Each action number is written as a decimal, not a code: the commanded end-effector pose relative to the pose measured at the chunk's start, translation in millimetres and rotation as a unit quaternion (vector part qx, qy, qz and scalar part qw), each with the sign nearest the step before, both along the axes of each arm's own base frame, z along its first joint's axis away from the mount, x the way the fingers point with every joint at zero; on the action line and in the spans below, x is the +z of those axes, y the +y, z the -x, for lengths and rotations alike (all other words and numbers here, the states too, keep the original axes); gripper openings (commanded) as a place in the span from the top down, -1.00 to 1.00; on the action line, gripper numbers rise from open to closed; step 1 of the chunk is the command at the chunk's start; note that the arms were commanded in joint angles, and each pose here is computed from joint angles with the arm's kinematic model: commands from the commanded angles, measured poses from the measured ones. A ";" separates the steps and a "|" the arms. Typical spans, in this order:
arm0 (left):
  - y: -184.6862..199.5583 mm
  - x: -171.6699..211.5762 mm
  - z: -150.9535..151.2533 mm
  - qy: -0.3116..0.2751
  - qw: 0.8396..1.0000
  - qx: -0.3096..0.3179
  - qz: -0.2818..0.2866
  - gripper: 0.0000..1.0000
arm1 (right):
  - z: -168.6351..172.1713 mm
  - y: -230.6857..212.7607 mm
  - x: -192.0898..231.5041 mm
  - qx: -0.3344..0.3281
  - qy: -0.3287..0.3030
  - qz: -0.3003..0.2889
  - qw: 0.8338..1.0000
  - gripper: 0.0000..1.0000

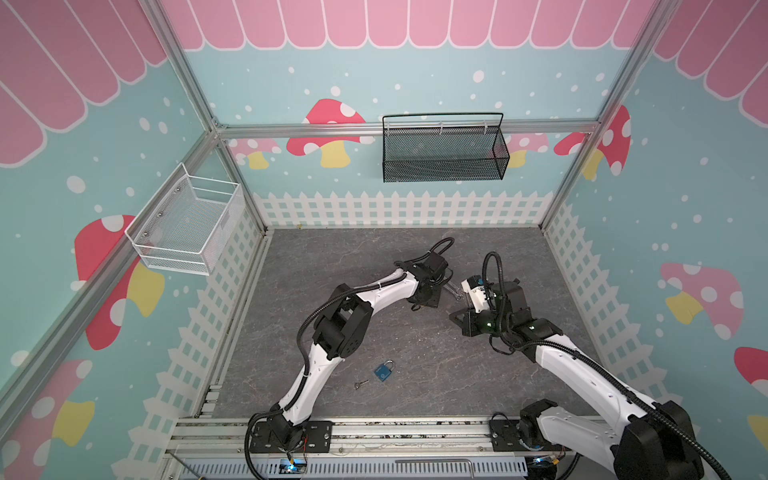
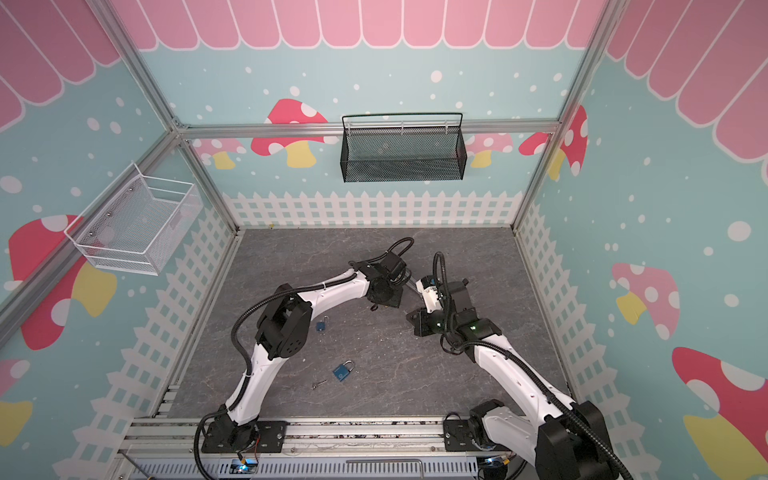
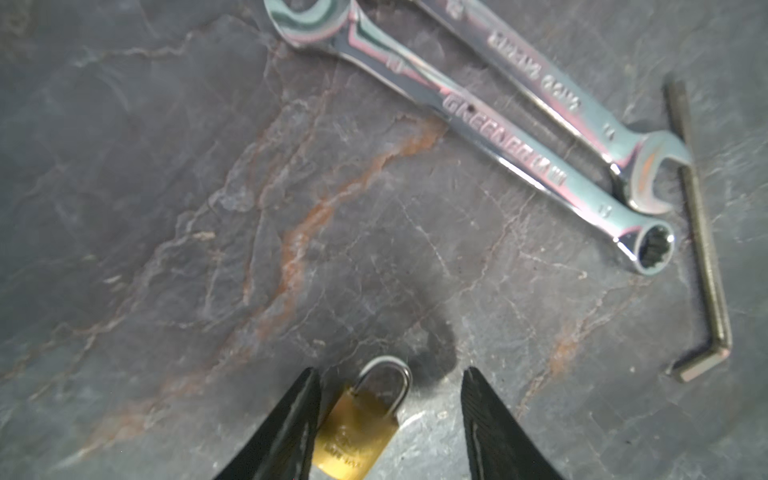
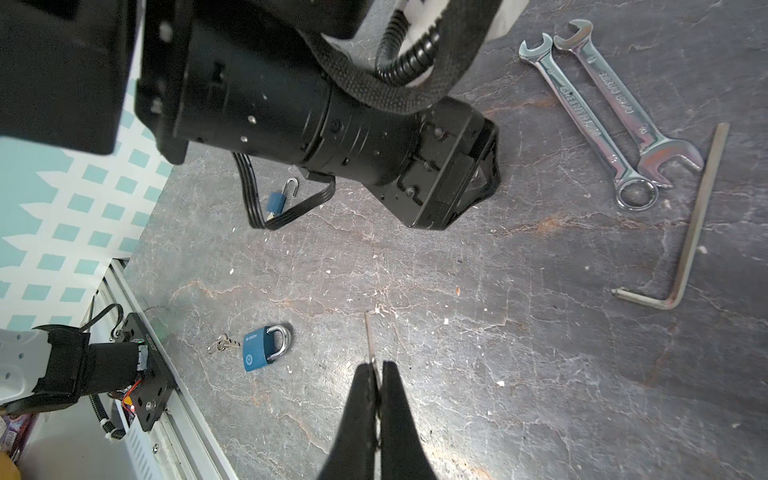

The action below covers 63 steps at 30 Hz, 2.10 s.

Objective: Unlock with the key
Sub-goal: 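Move the left gripper over the brass padlock while the right holds the keys, then lower the left gripper and close on the brass padlock body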

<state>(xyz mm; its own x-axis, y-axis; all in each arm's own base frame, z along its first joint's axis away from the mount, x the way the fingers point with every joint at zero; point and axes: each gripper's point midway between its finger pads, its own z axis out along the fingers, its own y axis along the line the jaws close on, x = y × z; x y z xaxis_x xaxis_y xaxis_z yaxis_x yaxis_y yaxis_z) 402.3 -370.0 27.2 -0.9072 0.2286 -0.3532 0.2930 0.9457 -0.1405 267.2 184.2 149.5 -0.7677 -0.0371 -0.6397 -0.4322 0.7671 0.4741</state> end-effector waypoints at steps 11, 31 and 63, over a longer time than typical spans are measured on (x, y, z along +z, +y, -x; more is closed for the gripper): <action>9.3 -5.3 11.4 -0.018 0.996 0.039 -0.077 0.10 | 2.9 -2.5 1.0 0.011 -0.018 0.007 1.000 1.00; 14.8 -15.6 15.8 -0.020 0.990 0.056 -0.127 0.21 | 5.7 -4.1 4.2 0.016 -0.030 0.009 0.999 1.00; 16.4 -27.5 28.0 0.006 0.990 0.074 -0.123 0.35 | 4.2 -4.8 9.3 0.014 -0.038 0.008 0.999 1.00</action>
<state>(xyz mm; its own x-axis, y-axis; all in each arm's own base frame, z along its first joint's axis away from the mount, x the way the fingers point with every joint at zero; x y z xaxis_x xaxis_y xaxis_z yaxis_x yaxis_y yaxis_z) 388.2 -359.0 23.1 -0.9138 0.1624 -0.3722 0.1468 0.9867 0.0700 264.0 181.1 157.4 -0.7297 -0.0567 -0.6814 -0.4727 0.7618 0.4429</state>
